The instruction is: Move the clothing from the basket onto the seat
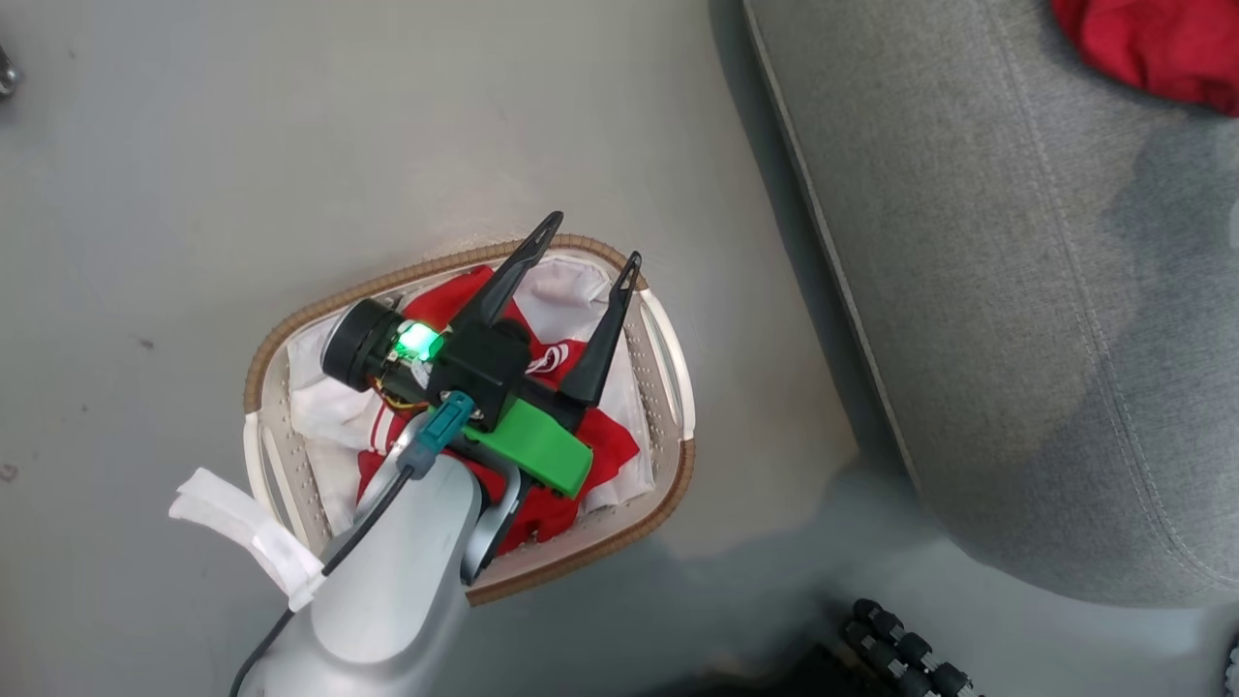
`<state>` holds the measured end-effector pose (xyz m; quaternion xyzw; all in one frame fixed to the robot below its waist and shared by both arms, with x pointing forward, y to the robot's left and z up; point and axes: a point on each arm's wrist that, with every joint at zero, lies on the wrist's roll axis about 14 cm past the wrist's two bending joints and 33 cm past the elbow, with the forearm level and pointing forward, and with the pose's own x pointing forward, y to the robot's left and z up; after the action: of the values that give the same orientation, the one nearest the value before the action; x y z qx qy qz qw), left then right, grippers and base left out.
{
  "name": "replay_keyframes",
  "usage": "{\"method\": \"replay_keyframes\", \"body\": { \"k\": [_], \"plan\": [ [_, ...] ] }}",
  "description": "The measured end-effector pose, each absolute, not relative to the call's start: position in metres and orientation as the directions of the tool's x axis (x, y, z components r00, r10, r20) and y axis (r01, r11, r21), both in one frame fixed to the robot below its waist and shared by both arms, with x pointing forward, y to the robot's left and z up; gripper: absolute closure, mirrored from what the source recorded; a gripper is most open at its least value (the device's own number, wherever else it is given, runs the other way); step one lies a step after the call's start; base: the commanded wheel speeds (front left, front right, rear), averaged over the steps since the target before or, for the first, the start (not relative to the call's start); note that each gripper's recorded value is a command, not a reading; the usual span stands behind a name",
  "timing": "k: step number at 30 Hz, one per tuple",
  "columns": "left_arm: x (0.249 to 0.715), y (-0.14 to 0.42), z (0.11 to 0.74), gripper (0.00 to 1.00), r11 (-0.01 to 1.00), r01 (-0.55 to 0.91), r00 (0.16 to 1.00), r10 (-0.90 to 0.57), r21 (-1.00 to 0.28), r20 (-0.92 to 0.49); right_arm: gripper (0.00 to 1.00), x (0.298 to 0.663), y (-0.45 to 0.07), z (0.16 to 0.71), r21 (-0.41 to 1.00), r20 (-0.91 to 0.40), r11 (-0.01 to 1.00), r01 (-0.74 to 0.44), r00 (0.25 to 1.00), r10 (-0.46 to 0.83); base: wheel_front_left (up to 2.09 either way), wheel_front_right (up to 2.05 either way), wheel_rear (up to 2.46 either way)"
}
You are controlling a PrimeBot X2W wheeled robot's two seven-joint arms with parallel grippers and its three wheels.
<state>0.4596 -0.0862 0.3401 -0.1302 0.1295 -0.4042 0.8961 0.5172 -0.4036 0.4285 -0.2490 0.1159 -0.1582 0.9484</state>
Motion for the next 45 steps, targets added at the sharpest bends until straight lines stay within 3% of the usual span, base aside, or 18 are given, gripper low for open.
{"method": "replay_keyframes", "body": {
  "k": [9,19,25,34,39,45],
  "plan": [
    [0.452,-0.082,0.374,0.0,0.652,0.682,0.664,-0.742,-0.332,-0.094,0.0,0.477,-0.392,0.444,-0.51,-0.136,0.831,0.221,0.933,-0.332,0.0,0.0,0.0],
    [0.459,-0.045,0.421,0.0,0.736,0.605,0.763,-0.645,-0.303,-0.043,0.0,0.485,-0.358,0.492,-0.422,-0.019,0.881,0.212,0.97,-0.242,0.0,0.0,0.0],
    [0.458,-0.004,0.443,0.0,0.807,0.489,0.85,-0.527,-0.33,-0.028,0.0,0.502,-0.313,0.508,-0.272,0.038,0.948,0.167,0.986,-0.163,0.0,0.0,0.0],
    [0.439,0.068,0.459,0.0,0.905,0.289,0.947,-0.317,-0.311,-0.044,0.0,0.508,-0.219,0.517,-0.102,0.075,0.995,-0.004,0.997,0.012,0.0,0.0,0.0],
    [0.416,0.103,0.462,0.0,0.933,0.186,0.976,-0.212,-0.308,-0.053,0.0,0.493,-0.184,0.539,0.015,0.154,0.998,-0.054,0.987,0.051,0.0,0.0,0.0],
    [0.392,0.137,0.471,0.0,0.946,0.088,0.994,-0.104,-0.312,-0.035,0.0,0.46,-0.156,0.524,0.02,0.118,0.992,-0.121,0.986,0.118,0.0,0.0,0.0]
  ]
}}
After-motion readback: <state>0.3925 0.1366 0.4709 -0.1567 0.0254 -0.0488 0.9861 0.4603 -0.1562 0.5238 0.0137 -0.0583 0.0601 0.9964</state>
